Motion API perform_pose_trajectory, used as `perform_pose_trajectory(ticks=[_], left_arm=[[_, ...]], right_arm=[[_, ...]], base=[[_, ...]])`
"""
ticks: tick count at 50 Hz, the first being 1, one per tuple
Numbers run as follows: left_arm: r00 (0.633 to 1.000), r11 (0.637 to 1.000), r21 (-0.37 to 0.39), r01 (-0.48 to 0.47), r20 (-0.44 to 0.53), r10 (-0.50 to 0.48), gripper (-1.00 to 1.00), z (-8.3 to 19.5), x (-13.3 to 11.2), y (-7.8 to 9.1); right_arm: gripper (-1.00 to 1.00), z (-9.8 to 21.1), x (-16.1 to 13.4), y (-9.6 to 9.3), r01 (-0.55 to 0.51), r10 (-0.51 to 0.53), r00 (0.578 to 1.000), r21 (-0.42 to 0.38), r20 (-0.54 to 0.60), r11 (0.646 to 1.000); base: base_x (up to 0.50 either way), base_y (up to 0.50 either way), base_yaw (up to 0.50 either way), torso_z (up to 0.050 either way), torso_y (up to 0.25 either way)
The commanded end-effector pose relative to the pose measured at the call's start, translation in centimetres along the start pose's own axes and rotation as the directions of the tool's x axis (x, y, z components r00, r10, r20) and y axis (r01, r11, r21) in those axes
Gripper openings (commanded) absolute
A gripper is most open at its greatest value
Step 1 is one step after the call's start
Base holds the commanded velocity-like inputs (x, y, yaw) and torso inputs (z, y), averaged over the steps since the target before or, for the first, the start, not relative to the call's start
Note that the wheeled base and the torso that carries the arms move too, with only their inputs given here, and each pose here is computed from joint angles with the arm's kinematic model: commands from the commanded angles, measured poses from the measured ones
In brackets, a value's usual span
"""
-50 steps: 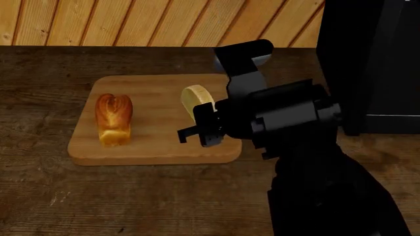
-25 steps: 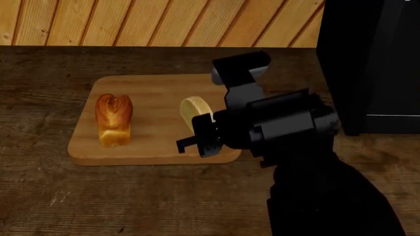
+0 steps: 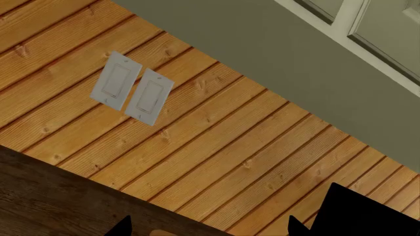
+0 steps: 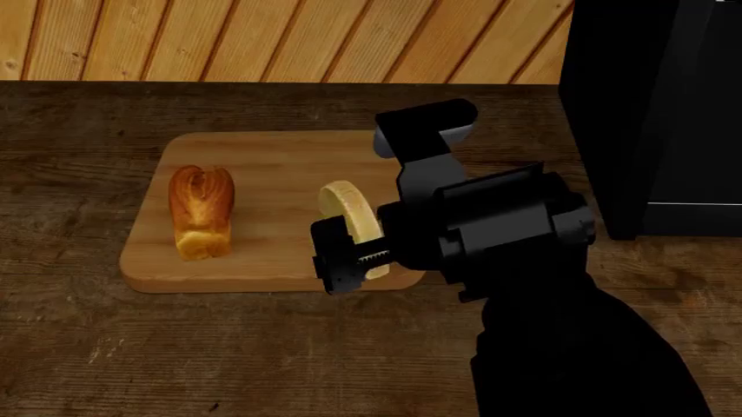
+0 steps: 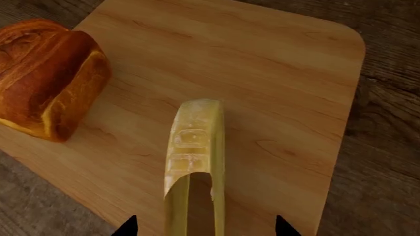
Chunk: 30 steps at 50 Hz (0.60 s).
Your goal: Place the bread and cheese on the cutting board.
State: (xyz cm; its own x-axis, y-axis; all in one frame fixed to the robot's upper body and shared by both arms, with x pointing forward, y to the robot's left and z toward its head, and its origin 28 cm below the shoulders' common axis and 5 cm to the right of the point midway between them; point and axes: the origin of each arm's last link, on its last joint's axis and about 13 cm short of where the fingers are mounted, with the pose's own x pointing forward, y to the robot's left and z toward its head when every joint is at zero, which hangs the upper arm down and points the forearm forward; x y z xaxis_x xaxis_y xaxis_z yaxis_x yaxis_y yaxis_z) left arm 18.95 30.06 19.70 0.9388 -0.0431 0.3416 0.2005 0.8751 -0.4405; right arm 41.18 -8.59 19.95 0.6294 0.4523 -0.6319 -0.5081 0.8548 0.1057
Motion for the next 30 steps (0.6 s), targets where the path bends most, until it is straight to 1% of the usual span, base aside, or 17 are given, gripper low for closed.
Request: perform_pose_trajectory(ticks=[1, 12, 30], left_arm=[[1.0, 1.0, -0.002, -0.004, 0.018, 0.004, 1.0, -0.2, -0.1, 0.2], [1.0, 1.0, -0.001, 0.0, 0.02, 0.0, 1.0, -0.1, -0.2, 0.2], [1.0, 1.0, -0.003, 0.002, 0.026, -0.002, 1.0, 0.2, -0.2, 0.1]], right_arm=[[1.0, -0.1, 0.3, 0.2, 0.007, -0.007, 1.0, -0.004, -0.003, 1.0], [1.0, 1.0, -0.6, -0.1, 0.046, -0.045, 0.999, -0.022, 0.016, 0.999], [1.0, 2.6, -1.4, 0.2, 0.04, -0.038, 0.997, -0.031, 0.065, 0.999]], base=[[0.0, 0.0, 0.0, 0.0, 0.0], [0.0, 0.0, 0.0, 0.0, 0.0], [0.0, 0.0, 0.0, 0.0, 0.0]])
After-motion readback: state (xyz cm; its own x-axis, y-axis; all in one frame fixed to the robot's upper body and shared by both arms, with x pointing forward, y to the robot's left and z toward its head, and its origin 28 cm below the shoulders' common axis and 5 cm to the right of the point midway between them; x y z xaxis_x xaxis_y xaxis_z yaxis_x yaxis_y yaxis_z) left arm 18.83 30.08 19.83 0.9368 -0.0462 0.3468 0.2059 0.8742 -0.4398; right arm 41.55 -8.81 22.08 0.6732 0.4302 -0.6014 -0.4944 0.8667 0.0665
